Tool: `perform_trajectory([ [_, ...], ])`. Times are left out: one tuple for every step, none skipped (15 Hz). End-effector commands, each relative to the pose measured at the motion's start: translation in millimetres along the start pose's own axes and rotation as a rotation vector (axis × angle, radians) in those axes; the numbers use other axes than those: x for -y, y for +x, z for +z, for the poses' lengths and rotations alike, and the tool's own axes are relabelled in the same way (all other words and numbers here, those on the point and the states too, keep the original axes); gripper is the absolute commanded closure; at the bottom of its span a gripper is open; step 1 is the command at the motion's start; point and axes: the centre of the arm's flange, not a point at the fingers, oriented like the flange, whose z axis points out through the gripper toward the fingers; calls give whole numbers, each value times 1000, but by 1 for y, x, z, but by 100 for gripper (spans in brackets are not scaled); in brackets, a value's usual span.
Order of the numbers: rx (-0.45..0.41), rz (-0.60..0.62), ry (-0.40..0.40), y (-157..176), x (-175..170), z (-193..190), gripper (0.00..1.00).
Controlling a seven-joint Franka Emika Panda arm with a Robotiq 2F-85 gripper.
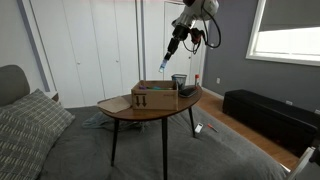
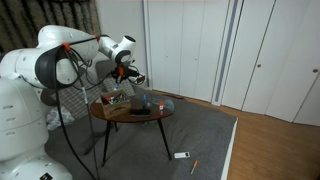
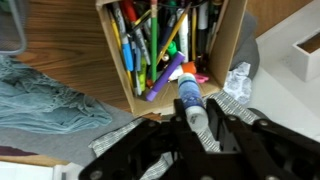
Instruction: Remove the blue paper glue stick from the desktop pen and pencil basket and move it into the cardboard box
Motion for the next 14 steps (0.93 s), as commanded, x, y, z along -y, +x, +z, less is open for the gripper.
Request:
perform_trajectory([
  [-24, 10, 120, -20, 1, 28, 93],
  [-40, 12, 131, -22, -3, 36, 93],
  [-56, 28, 147, -25, -6, 44, 93],
  [-64, 35, 166, -27, -9, 51, 93],
  [-85, 37, 181, -28, -13, 60, 93],
  [-96, 36, 184, -30, -16, 69, 93],
  [-108, 33, 189, -33, -18, 78, 93],
  [-109, 20, 181, -36, -20, 86, 93],
  [-109, 11, 177, -38, -23, 93, 93],
  [-108, 5, 169, -41, -26, 98, 48],
  [-104, 4, 158, -42, -28, 102, 47],
  [-98, 4, 147, -43, -28, 101, 42],
  [-91, 3, 136, -44, -27, 99, 34],
  [-87, -2, 120, -43, -23, 92, 28],
])
